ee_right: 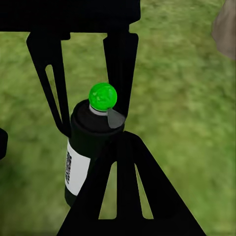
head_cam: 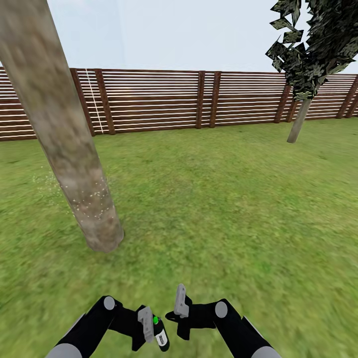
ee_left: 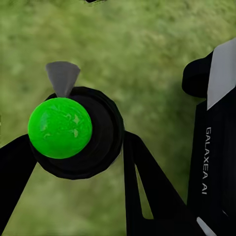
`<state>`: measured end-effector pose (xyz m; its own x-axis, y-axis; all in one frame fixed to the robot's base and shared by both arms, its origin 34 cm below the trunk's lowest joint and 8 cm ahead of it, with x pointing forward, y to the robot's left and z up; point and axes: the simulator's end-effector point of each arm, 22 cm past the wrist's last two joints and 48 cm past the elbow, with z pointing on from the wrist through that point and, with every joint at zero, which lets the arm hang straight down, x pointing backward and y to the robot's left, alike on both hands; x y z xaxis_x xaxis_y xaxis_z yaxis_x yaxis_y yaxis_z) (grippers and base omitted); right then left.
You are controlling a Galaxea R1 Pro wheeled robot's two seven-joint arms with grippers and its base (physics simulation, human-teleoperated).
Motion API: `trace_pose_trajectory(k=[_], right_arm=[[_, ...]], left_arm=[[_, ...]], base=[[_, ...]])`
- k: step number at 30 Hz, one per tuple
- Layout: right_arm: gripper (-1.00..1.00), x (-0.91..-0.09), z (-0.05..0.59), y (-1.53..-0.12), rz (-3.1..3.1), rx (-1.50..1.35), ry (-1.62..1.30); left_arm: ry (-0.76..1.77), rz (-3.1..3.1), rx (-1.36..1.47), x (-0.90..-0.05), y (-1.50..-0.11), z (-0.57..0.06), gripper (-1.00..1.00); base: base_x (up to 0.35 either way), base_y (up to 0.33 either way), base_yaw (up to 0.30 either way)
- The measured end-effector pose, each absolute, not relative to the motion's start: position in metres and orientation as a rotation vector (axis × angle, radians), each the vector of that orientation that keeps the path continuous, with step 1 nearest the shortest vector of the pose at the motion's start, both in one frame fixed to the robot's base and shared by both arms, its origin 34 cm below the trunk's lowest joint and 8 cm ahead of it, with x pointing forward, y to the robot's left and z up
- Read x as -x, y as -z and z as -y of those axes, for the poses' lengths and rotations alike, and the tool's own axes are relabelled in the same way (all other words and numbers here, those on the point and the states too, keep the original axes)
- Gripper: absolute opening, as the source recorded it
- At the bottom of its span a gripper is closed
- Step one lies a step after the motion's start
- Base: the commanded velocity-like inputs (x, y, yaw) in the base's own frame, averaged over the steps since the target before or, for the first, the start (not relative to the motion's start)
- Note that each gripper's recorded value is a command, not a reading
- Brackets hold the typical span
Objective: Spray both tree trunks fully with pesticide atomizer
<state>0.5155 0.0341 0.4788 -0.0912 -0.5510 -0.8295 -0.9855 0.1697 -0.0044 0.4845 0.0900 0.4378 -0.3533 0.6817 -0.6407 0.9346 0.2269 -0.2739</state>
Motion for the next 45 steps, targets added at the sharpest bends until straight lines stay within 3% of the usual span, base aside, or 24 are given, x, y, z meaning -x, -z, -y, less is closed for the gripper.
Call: trace_pose_trajectory(k=[34,38,45], right_arm=[[-1.00,-0.516,-0.034,-0.479,-1.737,1.466,-0.776],[-1.00,-0.516,-0.034,-0.479,-1.737,1.467,-0.776],[-1.00,-0.516,-0.034,-0.479,-1.739,1.467,-0.774]], left_arm=[[0.944,-2.080,-1.434,-0.489,-0.449,-0.065,-1.00],[0.911,-2.124,-1.439,-0.485,-0.439,-0.094,-1.00],[0.754,-2.267,-1.463,-0.485,-0.420,-0.200,-1.00]], base=[[0.000,0.000,0.000],[0.000,0.000,0.000],[0.000,0.000,0.000]])
